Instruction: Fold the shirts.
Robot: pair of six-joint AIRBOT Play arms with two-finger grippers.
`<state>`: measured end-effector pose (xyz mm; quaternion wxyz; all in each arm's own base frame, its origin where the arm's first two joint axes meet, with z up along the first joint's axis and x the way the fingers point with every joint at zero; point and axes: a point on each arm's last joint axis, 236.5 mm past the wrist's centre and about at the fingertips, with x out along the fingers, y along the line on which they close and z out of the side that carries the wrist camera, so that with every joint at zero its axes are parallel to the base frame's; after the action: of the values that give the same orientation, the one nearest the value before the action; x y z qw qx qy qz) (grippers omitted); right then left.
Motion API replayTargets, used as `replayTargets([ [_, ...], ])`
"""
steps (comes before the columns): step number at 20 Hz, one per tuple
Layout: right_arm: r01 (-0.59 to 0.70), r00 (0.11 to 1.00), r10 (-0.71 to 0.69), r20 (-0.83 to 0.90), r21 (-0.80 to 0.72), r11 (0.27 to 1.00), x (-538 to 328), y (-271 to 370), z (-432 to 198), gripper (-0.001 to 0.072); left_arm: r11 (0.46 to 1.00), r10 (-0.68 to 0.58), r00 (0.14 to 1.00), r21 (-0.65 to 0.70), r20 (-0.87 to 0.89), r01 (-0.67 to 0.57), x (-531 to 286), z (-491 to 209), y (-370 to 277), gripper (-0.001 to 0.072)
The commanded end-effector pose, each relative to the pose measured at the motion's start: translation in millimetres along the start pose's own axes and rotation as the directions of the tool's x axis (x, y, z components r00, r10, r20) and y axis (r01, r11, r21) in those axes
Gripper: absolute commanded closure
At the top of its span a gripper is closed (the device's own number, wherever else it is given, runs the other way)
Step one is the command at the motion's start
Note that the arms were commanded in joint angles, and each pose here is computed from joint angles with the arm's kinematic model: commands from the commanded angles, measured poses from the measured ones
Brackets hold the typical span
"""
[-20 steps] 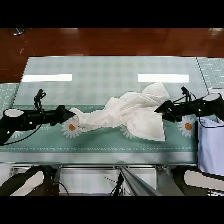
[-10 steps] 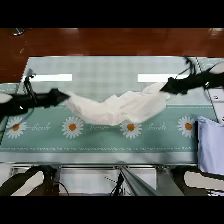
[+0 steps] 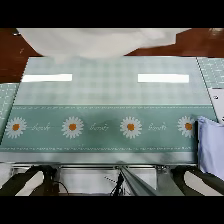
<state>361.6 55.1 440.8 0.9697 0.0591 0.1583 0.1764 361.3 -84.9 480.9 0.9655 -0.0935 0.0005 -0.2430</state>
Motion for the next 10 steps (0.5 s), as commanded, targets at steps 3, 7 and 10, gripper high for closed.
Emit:
replayTargets([
  [3,0.154,0.971,-0.124,0.203,-0.139,0.978,-133.9,49.8,9.0,0.0684,0.913,0.300,0.922,0.208,0.246,-0.352,-143.8,91.0,-35.5,0.0685],
  [7,0.229,0.948,-0.184,0.259,-0.157,0.961,-191.3,68.2,-4.9,0.0684,0.857,0.410,0.899,0.271,0.155,-0.438,-208.6,57.4,-53.7,0.0685],
  [10,0.280,0.950,-0.254,0.183,-0.130,0.951,-203.8,59.6,-31.1,0.0684,0.868,0.473,0.873,0.234,-0.120,-0.438,-217.3,-10.5,-40.1,0.0685],
])
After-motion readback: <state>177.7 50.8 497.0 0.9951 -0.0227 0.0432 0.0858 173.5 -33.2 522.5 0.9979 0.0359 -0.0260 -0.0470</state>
